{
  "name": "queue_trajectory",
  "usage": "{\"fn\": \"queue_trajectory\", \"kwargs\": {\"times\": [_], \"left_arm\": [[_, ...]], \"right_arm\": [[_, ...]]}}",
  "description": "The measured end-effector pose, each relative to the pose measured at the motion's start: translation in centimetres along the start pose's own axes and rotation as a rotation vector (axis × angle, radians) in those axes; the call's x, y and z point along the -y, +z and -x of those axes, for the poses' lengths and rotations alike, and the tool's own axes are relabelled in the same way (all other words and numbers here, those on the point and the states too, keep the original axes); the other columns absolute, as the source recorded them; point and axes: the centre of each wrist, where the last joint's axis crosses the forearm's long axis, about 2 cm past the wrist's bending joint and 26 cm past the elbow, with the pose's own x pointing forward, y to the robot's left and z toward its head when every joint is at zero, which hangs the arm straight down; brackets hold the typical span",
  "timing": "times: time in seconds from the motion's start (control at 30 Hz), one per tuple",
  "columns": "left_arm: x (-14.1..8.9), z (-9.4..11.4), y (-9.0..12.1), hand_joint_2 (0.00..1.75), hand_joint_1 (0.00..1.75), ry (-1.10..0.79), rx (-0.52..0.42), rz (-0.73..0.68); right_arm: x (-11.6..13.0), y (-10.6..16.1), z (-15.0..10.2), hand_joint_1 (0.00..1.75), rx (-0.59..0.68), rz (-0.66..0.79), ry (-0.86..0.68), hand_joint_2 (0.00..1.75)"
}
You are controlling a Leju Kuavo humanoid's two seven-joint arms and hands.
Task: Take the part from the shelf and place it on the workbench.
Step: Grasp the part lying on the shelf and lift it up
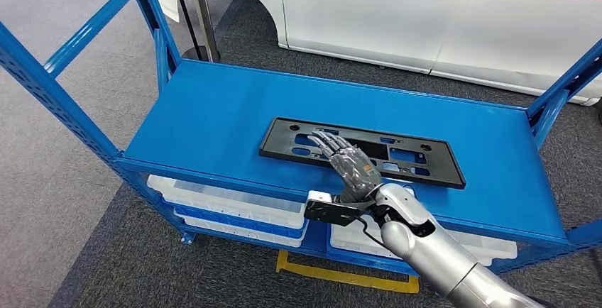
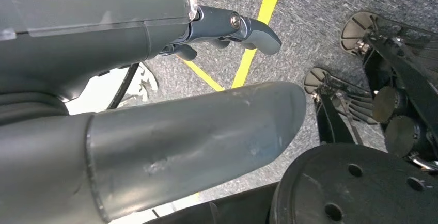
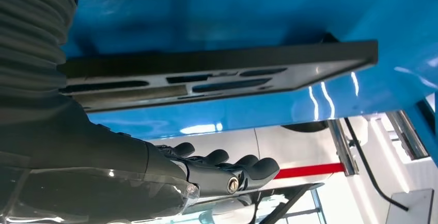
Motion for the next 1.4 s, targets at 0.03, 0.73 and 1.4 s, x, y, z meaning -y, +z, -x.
{"fn": "queue_trajectory", "kwargs": {"times": [0.03,0.73,1.4], "left_arm": [[0.0,0.0,0.0,0.00,0.00,-0.002,-0.001,0.000],[0.0,0.0,0.0,0.00,0.00,-0.001,0.000,0.000],[-0.5,-0.3,0.2,0.00,0.00,-0.009,-0.013,0.002]], "right_arm": [[-0.2,-0.1,-0.1,0.00,0.000,-0.006,0.000,1.75],[-1.7,-1.8,-1.0,0.00,0.003,-0.077,0.024,1.75],[-2.7,-2.7,0.2,0.00,-0.114,-0.006,0.262,1.75]]}}
